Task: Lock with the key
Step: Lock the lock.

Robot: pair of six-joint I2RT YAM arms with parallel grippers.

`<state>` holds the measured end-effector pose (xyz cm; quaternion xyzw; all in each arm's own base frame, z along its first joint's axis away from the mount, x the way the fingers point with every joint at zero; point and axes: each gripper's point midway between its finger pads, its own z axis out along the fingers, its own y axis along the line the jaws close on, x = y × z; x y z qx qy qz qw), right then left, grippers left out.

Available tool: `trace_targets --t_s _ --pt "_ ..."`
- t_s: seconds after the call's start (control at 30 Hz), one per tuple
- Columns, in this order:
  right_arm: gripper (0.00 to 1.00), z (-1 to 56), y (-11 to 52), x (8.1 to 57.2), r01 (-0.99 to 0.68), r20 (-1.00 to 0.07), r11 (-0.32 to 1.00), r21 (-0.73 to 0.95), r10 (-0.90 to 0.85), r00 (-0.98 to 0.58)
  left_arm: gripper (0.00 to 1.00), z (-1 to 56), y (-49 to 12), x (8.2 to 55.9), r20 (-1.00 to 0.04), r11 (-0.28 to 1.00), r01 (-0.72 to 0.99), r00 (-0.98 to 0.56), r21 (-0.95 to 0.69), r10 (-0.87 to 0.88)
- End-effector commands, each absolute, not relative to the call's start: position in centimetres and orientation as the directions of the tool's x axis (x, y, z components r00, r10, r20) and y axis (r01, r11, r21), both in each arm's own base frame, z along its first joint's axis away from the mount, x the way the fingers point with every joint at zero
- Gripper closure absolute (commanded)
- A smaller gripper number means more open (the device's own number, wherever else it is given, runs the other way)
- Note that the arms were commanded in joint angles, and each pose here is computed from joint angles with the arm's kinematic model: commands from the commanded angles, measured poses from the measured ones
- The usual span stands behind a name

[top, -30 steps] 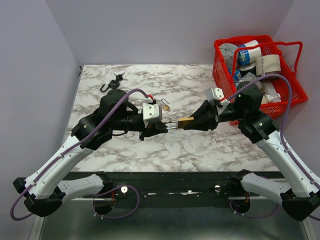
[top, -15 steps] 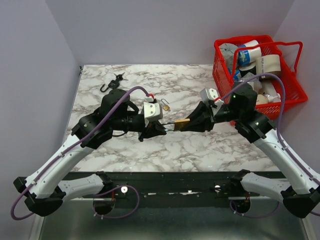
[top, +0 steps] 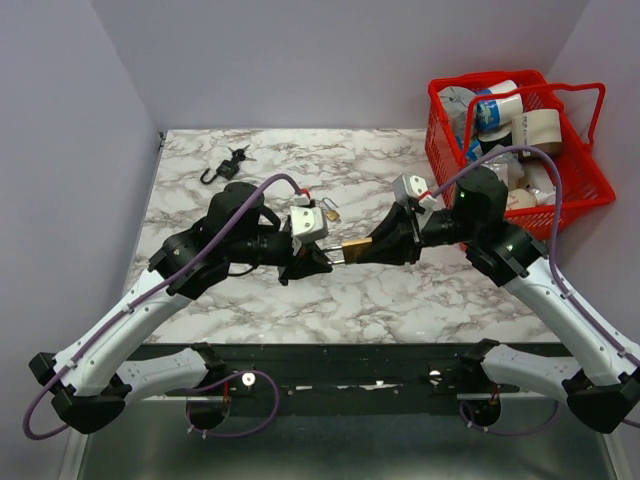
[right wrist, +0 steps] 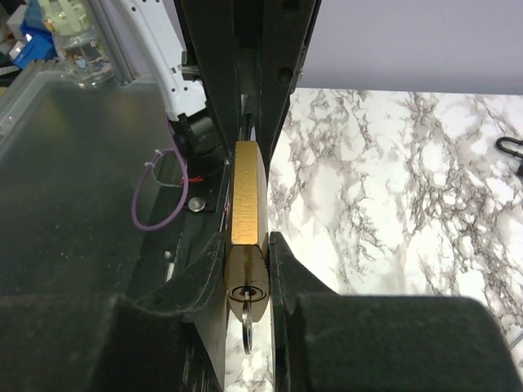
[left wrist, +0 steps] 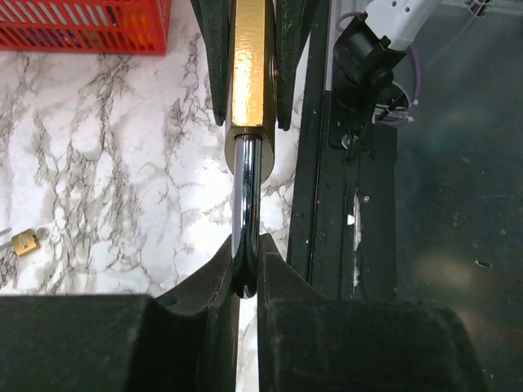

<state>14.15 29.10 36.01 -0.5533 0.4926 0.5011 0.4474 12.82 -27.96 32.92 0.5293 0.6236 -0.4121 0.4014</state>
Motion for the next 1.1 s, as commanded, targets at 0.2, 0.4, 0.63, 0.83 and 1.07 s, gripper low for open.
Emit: trace_targets --t_s 0.2,0.4,0.63,0.83,1.07 --pt "0.99 37.7 30.2 17.5 -0.988 -0.989 0.015 0.151 0.001 -0.151 0.51 38.0 -27.3 18.3 -0.995 0.204 0.975 -0.091 -0.083 0.030" --pt "0.99 39.6 29.6 20.2 -0.953 -0.951 0.072 0.294 0.116 -0.285 0.39 39.0 -26.1 19.0 -0.983 0.228 0.958 -0.152 -0.172 -0.104" --pt "0.99 40.1 29.5 19.6 -0.960 -0.950 0.024 0.279 0.152 -0.272 0.46 40.1 -24.6 21.7 -0.935 0.264 0.912 -0.248 -0.314 -0.254" --pt "0.99 39.6 29.3 18.5 -0.965 -0.955 -0.022 0.261 0.141 -0.262 0.55 39.8 -25.4 20.4 -0.923 0.125 0.933 -0.303 -0.339 -0.238" --pt "0.99 40.0 29.3 18.4 -0.968 -0.956 -0.023 0.249 0.156 -0.249 0.60 39.3 -25.8 19.4 -0.887 0.045 0.910 -0.390 -0.412 -0.246"
